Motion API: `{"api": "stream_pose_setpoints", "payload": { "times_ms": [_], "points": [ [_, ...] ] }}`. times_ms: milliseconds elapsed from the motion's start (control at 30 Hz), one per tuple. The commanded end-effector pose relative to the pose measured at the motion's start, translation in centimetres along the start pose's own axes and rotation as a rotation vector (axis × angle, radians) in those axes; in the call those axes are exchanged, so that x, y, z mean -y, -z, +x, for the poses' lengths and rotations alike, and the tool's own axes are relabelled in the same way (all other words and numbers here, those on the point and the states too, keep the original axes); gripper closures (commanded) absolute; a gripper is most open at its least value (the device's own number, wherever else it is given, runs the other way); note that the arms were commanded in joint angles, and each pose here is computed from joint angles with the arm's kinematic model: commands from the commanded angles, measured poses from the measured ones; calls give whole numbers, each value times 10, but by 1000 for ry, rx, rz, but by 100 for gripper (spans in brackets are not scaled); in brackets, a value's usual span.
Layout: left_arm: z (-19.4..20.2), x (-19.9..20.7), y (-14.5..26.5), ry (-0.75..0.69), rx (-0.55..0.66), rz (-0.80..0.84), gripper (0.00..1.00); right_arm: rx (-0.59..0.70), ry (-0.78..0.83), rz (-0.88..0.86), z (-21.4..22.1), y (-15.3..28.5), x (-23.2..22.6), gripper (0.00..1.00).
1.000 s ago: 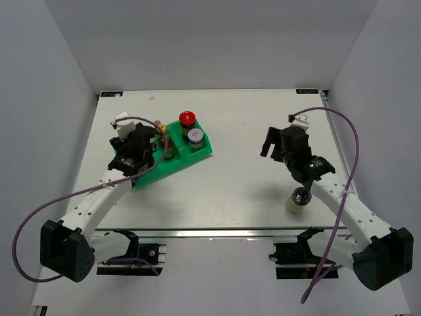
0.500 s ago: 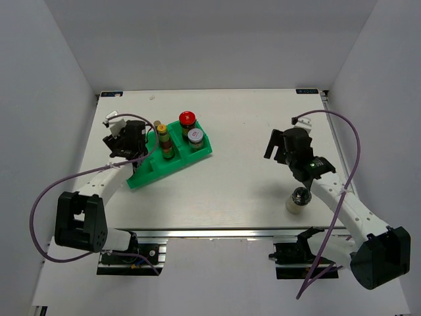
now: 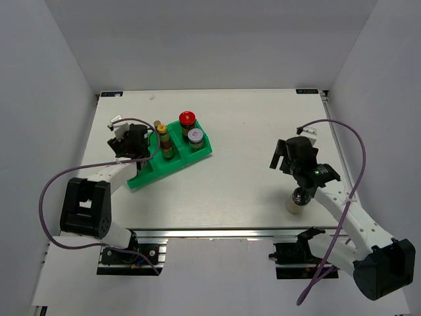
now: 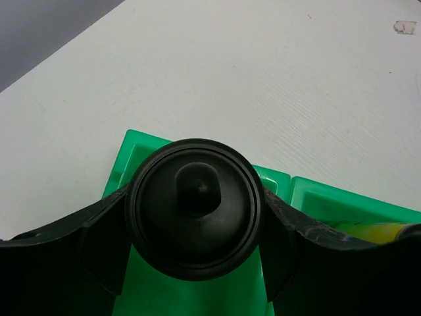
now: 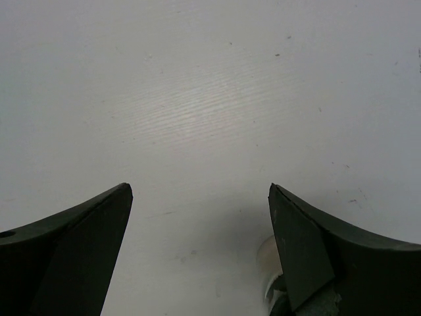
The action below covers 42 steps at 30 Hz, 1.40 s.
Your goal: Organize the condiment bottles
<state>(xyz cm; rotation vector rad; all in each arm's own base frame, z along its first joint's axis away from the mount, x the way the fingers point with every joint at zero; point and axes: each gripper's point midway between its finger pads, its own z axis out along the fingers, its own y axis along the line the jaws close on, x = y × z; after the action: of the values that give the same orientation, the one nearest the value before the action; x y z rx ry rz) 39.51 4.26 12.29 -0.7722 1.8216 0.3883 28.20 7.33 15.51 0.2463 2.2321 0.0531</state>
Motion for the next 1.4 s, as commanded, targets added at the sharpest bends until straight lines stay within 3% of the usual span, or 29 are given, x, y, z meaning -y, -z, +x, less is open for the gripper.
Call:
{"api": "stream_pose_setpoints", "payload": {
  "times_ms": [0, 67, 100, 267, 433, 767, 1033, 1267, 1367],
  "points": [
    [-15, 7, -3, 57, 42, 1, 32, -18, -6, 66, 10, 7, 18, 11],
    [-13, 6, -4, 54, 37, -4, 24, -21, -9, 67, 11, 11, 20, 11],
    [-13, 7, -4, 57, 36, -1, 15, -29, -4, 71, 13, 13, 22, 11],
    [-9, 4, -1, 66, 5, -16, 2, -1, -23, 47, 4, 29, 22, 11],
    [-7, -1, 5, 65, -34, -29, 2, -34, -37, 48, 5, 46, 26, 11],
    [-58, 13, 25, 81, -4, 31, 2, -46, -37, 26, -11, 88, 30, 11],
    [-102, 9, 64, 89, -25, 99, 2, -273, -51, 168, 39, 116, 62, 11],
    [-91, 17, 102, 101, -85, 323, 2, -413, -31, 190, 79, 103, 64, 11],
    [-88, 12, 107, 109, -78, 343, 2, -392, -43, 185, 82, 90, 61, 11]
  ]
}}
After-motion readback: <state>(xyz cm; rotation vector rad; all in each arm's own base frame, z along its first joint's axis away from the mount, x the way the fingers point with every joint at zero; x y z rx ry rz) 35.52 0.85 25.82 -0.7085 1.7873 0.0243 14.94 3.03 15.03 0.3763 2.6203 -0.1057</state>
